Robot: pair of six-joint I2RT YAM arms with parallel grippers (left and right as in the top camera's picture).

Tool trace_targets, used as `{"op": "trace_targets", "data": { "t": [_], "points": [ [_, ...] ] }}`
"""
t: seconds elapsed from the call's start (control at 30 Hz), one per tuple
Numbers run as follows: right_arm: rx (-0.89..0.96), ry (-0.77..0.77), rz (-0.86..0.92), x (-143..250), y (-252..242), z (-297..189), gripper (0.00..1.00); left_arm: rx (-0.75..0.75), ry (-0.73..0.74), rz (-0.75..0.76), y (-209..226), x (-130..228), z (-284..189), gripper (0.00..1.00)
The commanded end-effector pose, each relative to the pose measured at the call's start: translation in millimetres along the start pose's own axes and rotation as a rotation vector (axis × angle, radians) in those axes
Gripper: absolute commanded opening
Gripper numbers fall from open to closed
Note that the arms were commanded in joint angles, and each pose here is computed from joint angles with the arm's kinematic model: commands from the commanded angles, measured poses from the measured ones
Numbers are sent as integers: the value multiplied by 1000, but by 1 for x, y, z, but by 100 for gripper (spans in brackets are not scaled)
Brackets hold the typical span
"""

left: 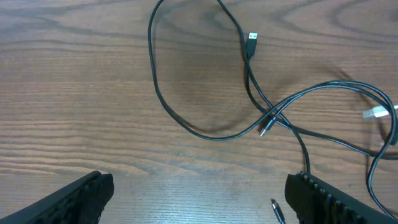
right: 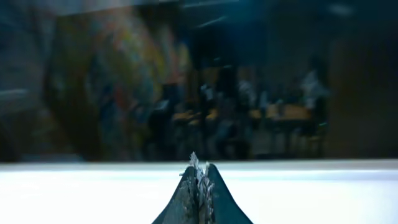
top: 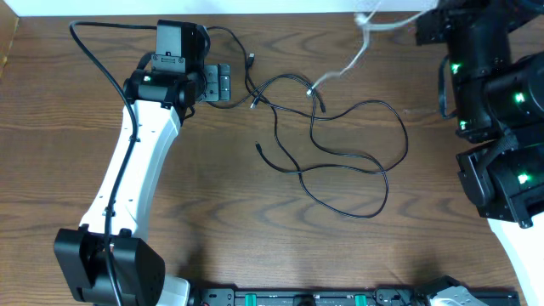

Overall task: Untangle cables
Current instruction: 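Lift the white cable with the right gripper and pull it to the right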

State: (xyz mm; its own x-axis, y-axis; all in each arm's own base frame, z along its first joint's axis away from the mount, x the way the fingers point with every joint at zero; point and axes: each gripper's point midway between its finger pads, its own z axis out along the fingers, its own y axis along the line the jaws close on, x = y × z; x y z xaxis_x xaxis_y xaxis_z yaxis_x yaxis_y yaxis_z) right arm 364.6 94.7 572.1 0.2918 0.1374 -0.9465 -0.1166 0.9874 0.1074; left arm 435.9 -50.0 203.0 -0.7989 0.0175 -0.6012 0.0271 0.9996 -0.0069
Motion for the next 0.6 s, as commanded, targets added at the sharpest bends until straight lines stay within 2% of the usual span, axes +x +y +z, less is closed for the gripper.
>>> {"op": "trace_targets", "data": {
  "t": [0.0,0.2,0.33,0.43,0.57],
  "points": [
    [220,-53,-126,-17,-39,-5,1,-7,8,-2,1,2,2,93],
    [409,-137,-224,-45,-78,-15,1,-7,8,-2,1,2,2,93],
    [458,-132,-273,-48,-94,-16,1,-7,8,-2,1,2,2,93],
    [435,-52,-282,-26,-94,-11,1,-7,8,-2,1,2,2,93],
    [356,129,-354,28,-86,6,1,-7,8,-2,1,2,2,93]
  ]
}}
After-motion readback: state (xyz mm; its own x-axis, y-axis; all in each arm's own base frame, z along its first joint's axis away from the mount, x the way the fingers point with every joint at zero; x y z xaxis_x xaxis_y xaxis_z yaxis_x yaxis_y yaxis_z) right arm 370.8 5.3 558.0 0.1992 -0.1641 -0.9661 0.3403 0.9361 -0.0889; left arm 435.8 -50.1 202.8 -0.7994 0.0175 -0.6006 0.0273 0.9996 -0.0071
